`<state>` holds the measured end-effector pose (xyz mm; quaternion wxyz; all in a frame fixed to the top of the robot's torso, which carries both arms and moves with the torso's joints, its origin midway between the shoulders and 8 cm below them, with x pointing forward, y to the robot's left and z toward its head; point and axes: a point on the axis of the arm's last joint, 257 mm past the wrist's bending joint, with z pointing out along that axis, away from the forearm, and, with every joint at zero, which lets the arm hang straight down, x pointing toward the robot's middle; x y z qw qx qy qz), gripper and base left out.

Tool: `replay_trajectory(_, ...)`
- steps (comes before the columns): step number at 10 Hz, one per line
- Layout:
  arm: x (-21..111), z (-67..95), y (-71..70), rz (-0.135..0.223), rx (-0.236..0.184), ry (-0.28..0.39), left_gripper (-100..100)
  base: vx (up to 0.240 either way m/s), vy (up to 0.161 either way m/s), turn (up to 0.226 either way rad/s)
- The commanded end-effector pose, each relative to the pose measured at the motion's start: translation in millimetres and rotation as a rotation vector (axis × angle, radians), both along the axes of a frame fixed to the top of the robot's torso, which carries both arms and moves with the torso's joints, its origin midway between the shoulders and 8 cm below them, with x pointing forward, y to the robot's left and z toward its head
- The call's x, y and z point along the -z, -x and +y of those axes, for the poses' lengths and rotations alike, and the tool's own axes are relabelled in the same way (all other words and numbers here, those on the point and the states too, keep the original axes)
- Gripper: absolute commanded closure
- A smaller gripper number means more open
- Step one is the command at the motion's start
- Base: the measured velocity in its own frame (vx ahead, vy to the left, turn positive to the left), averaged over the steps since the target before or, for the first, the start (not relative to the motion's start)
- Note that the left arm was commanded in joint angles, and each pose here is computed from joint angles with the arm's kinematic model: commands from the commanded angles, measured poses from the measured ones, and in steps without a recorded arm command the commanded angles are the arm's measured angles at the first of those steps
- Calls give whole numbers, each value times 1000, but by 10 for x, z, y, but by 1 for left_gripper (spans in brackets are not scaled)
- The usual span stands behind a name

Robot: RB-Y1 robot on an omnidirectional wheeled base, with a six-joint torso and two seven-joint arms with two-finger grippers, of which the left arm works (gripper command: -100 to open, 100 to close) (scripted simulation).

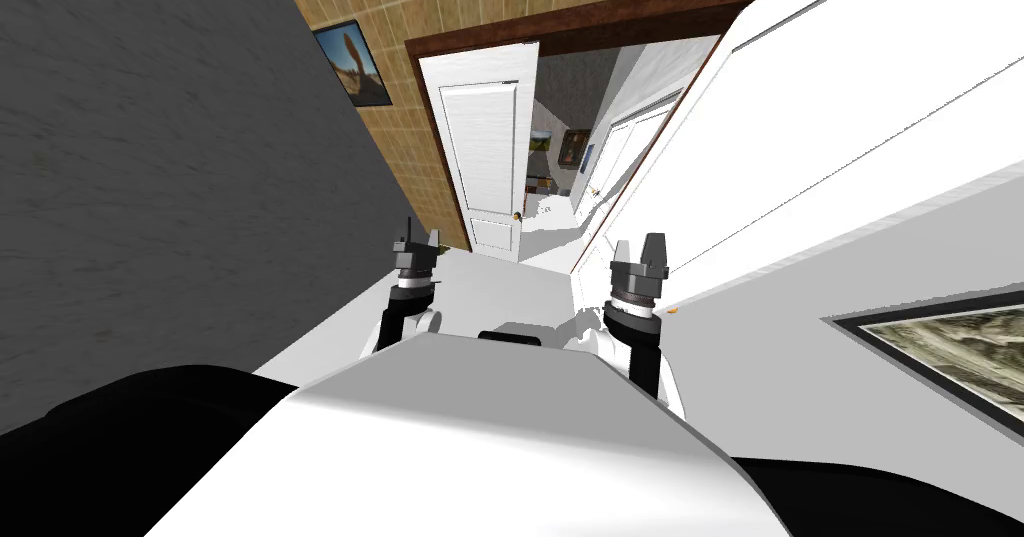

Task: Pull the door open

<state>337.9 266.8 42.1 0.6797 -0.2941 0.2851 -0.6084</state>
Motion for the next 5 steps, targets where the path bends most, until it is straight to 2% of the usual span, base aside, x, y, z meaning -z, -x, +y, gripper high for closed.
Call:
replay_trajectory(1, 106, 16, -60, 20, -24, -38, -100, 66, -16, -61)
replay_trajectory(5, 337, 62, -182, 63, -78, -119, -100, 139, -16, -54)
